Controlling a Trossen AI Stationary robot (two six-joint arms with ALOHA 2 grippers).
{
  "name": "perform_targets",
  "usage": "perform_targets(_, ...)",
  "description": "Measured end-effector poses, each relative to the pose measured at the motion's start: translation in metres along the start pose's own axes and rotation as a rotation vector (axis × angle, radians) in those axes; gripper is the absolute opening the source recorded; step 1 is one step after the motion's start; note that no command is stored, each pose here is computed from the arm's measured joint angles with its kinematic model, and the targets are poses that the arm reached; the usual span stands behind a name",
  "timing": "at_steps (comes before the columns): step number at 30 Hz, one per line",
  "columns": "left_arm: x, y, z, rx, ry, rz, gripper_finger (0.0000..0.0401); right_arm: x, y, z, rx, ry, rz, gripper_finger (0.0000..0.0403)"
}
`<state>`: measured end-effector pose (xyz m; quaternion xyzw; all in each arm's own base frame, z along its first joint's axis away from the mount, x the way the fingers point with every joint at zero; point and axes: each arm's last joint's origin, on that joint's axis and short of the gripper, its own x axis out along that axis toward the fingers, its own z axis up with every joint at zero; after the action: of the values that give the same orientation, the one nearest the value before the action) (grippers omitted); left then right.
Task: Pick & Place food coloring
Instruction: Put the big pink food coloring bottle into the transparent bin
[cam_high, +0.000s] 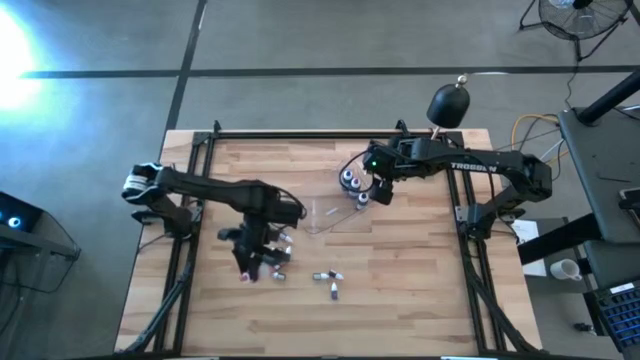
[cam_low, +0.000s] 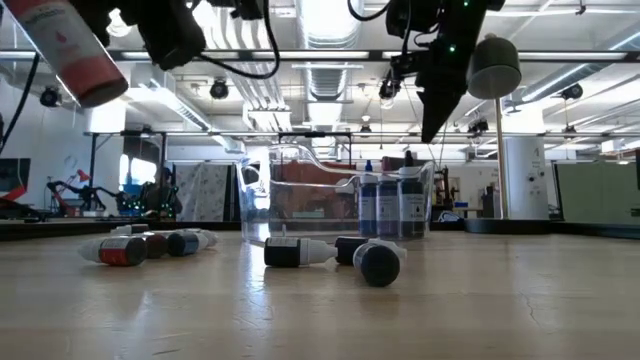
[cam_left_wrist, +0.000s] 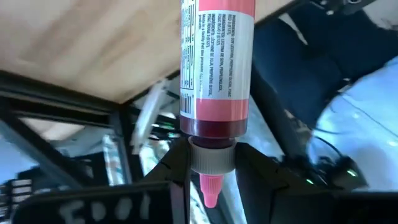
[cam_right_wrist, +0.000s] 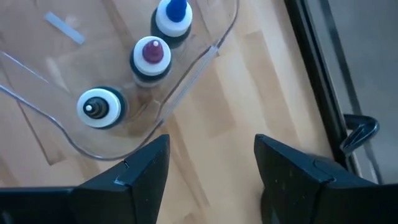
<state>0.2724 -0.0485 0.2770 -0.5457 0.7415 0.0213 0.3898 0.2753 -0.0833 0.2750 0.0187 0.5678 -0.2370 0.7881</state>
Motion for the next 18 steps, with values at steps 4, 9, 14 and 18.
perform_targets(4,0.021,0.009,0.012,-0.113,0.124,-0.013,0.006,0.001,0.0,-0.003,0.048,0.026,0.002,0.0228)
perform_targets(9,0.052,0.031,0.02,-0.233,0.257,0.058,0.006,0.0,0.0,-0.008,0.095,0.073,-0.004,0.0228)
perform_targets(14,0.075,0.055,0.025,-0.324,0.299,0.147,0.006,0.001,0.0,-0.009,0.114,0.084,-0.007,0.0228)
perform_targets(18,0.085,0.068,0.025,-0.366,0.318,0.187,0.006,0.001,-0.001,-0.008,0.108,0.08,-0.01,0.0228)
